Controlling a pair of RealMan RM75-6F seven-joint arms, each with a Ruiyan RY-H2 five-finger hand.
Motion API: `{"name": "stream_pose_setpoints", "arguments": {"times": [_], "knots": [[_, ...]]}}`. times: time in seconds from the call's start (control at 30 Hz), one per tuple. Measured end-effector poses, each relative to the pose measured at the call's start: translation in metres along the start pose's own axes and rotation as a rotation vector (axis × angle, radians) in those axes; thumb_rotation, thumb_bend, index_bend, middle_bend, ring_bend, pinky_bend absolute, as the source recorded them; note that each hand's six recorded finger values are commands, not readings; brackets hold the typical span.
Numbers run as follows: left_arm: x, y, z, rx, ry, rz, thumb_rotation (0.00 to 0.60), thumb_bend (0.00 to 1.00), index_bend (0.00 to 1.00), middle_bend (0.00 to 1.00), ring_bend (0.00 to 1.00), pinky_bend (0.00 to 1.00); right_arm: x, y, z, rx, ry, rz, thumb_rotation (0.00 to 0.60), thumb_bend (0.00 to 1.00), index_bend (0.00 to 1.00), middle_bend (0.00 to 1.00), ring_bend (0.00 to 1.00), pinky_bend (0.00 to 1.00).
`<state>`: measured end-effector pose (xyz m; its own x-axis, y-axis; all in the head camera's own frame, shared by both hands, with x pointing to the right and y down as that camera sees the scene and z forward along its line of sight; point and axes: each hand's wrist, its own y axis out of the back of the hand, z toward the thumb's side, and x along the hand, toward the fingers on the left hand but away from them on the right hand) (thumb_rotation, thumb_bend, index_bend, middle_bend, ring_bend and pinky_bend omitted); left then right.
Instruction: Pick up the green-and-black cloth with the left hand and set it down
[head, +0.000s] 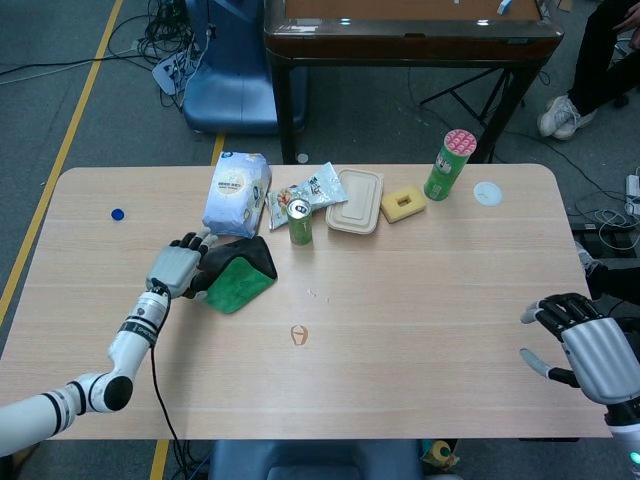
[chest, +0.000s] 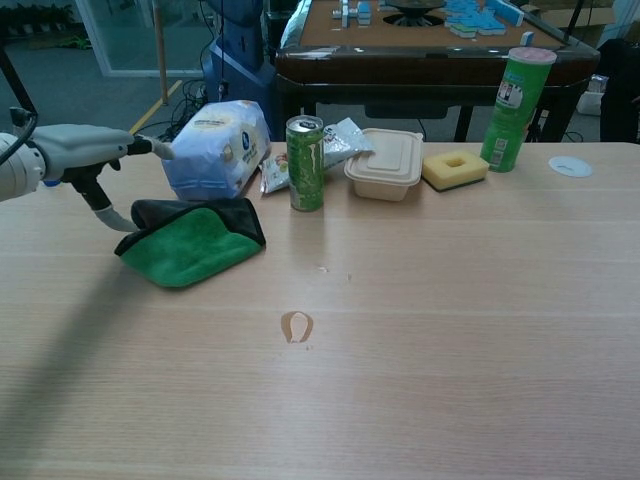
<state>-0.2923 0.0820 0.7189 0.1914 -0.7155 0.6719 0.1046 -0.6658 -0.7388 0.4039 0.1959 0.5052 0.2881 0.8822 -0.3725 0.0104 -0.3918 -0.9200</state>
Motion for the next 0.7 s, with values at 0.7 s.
{"name": "stream_pose_setpoints", "arguments": {"times": [0.7], "knots": [[0.041, -0.036, 0.018, 0.049, 0.081, -0.134, 0.600, 0.14, 0.25, 0.12, 0.18, 0.27, 0.003, -0.003, -0.011, 0.001, -0.036, 0.012, 0.600, 0.30, 0.43, 0.39, 0.28, 0.25]]}}
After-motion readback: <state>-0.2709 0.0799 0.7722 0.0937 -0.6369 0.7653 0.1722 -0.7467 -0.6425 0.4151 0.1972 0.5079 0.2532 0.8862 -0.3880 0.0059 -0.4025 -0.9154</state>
